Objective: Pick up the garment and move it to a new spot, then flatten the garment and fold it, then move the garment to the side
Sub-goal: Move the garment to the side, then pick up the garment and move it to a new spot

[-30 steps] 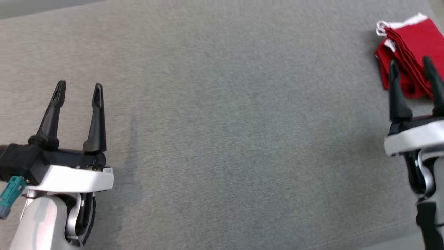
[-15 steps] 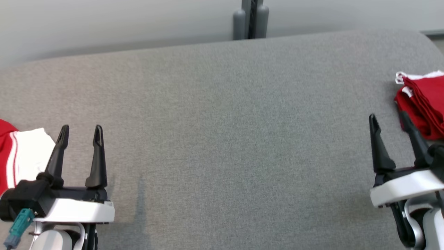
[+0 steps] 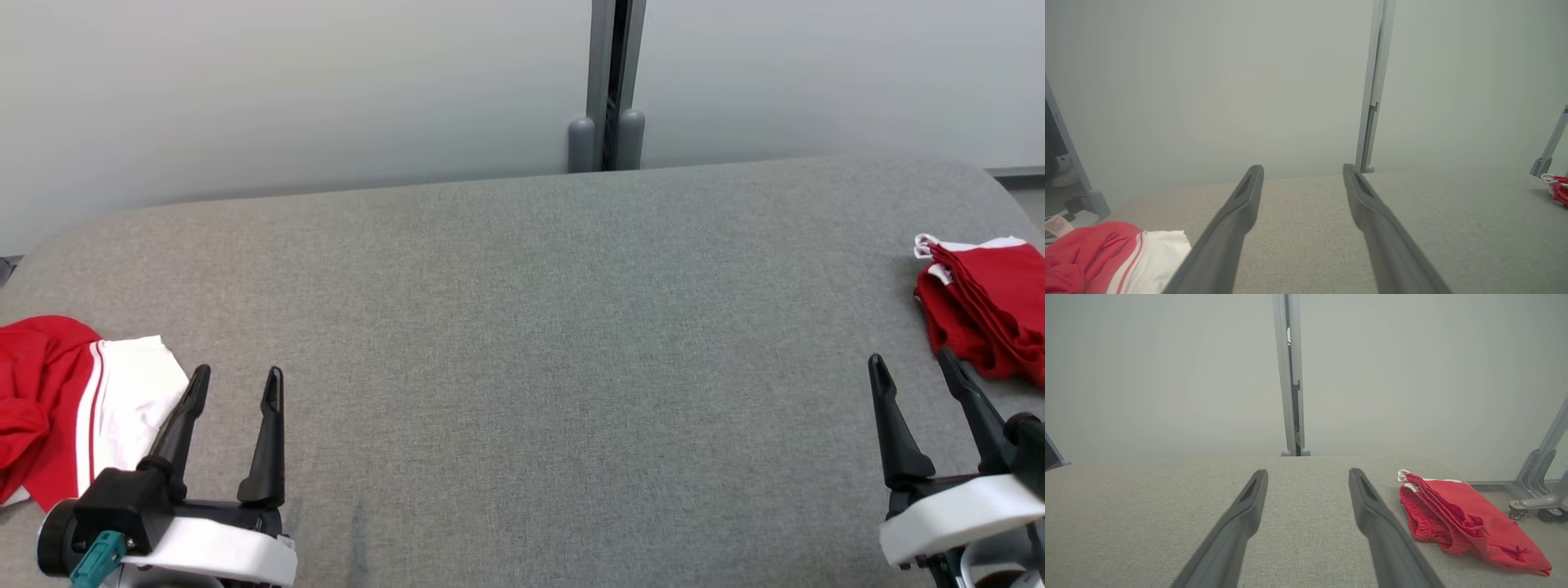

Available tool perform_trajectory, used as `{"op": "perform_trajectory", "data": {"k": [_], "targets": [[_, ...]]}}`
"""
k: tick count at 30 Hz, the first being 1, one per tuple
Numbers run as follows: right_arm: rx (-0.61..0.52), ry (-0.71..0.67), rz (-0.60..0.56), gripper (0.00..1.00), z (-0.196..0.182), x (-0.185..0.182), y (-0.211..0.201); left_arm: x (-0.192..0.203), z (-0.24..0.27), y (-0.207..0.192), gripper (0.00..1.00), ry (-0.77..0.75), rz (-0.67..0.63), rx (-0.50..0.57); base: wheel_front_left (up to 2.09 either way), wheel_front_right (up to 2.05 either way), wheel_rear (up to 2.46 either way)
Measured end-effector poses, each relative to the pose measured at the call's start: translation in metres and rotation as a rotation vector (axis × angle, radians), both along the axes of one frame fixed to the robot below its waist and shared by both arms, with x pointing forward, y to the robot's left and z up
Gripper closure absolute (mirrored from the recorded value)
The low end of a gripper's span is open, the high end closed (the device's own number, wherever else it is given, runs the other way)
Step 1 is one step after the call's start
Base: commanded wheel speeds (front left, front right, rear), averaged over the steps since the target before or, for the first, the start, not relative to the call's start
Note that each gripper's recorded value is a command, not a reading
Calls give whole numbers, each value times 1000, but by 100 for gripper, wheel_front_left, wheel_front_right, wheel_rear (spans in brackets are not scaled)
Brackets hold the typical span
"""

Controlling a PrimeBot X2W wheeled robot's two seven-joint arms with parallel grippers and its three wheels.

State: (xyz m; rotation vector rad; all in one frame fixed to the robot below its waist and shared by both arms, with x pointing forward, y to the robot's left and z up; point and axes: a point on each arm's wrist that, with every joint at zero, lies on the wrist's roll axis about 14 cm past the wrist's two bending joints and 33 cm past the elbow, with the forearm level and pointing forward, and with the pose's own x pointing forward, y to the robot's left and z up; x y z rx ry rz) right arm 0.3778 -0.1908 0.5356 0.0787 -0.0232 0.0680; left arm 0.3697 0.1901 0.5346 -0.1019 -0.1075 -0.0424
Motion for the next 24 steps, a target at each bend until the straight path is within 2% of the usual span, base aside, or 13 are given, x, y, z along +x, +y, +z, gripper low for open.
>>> {"op": "perform_trajectory", "data": {"k": [24], "targets": [[11, 8, -14, 0, 3, -15, -2, -13, 1, 0, 0, 16, 1, 5, 0, 0, 0]]}}
